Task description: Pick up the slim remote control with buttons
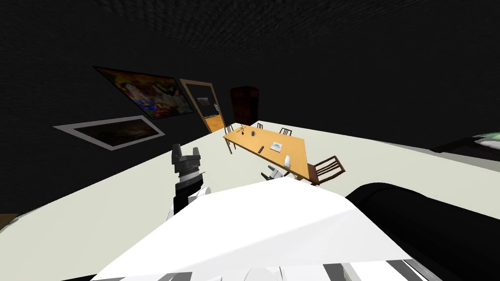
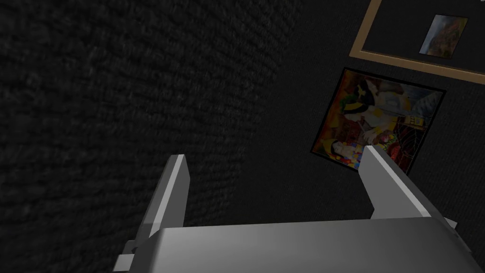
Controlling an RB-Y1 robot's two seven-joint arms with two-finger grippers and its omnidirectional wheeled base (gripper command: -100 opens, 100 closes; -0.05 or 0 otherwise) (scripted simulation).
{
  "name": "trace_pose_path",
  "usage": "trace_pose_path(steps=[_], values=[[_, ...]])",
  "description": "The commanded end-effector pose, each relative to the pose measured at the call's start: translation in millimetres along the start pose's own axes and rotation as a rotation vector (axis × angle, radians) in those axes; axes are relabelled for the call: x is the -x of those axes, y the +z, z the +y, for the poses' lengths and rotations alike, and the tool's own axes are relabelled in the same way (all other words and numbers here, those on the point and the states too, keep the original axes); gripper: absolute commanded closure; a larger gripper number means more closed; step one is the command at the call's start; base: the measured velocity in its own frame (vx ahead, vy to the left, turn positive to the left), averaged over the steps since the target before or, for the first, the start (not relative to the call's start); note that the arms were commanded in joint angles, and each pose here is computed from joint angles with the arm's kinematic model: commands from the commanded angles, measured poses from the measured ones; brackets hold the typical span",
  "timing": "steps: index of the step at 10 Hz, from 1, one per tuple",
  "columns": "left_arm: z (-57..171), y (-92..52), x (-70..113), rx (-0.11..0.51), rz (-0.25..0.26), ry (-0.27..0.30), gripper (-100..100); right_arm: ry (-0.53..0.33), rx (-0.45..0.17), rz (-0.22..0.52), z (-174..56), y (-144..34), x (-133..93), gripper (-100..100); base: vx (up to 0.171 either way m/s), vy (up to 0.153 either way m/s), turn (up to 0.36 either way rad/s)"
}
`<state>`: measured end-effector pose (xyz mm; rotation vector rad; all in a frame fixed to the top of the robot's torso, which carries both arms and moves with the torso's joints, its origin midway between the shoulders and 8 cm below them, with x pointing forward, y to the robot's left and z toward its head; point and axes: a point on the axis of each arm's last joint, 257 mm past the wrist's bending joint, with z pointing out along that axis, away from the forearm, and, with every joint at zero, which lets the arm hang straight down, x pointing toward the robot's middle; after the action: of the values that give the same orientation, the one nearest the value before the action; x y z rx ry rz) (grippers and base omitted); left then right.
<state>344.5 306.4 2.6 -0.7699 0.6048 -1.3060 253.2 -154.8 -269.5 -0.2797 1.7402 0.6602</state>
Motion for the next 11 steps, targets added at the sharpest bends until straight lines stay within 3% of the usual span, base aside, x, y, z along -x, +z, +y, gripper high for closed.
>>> trace_pose_path(steps=[1, 2, 3, 4, 5, 6, 7, 8, 9, 10, 11], values=[[0.0, 0.0, 0.0, 0.0, 0.0, 0.0, 0, -0.029, -0.001, 0.023, 0.4, 1.6, -6.9, -100, -0.005, -0.018, -0.019], [0.0, 0.0, 0.0, 0.0, 0.0, 0.0, 0, -0.08, -0.015, 0.106, -6.6, -13.3, -36.8, -100, -0.013, -0.014, 0.355], [0.0, 0.1, -0.1, 0.0, 0.0, 0.0, 0, -0.102, -0.011, 0.117, -5.9, -13.6, -39.6, -100, -0.011, -0.03, 0.25], [0.0, 0.0, 0.0, 0.0, 0.0, 0.0, 0, -0.152, -0.021, 0.195, -12.6, -30.7, -66.8, -100, -0.013, -0.039, 0.322], [0.0, 0.0, 0.0, 0.0, 0.0, 0.0, 0, -0.172, -0.017, 0.21, -12.8, -32.0, -71.4, -100, -0.014, -0.043, 0.278], [0.0, 0.0, 0.0, 0.0, 0.0, 0.0, 0, -0.217, -0.021, 0.282, -18.3, -49.9, -94.1, -100, -0.011, -0.044, 0.351], [0.0, 0.0, 0.0, 0.0, 0.0, 0.0, 0, -0.245, -0.017, 0.306, -20.1, -53.7, -102.4, -100, -0.005, -0.045, 0.203], [0.0, 0.0, 0.0, 0.0, 0.0, 0.0, 0, -0.299, -0.017, 0.382, -26.6, -74.9, -125.7, -100, 0.002, -0.042, 0.395], [0.0, 0.0, 0.0, 0.0, 0.0, 0.0, 0, -0.32, -0.011, 0.403, -27.6, -78.5, -132.3, -100, 0.007, -0.046, 0.227], [0.0, 0.0, 0.1, 0.0, 0.0, 0.0, 0, -0.373, -0.008, 0.487, -35.4, -104.2, -157.3, -100, 0.018, -0.05, 0.341], [0.0, 0.0, 0.0, 0.0, 0.0, 0.0, 0, -0.391, -0.001, 0.498, -35.4, -105.7, -159.9, -100, 0.015, -0.052, 0.218]])
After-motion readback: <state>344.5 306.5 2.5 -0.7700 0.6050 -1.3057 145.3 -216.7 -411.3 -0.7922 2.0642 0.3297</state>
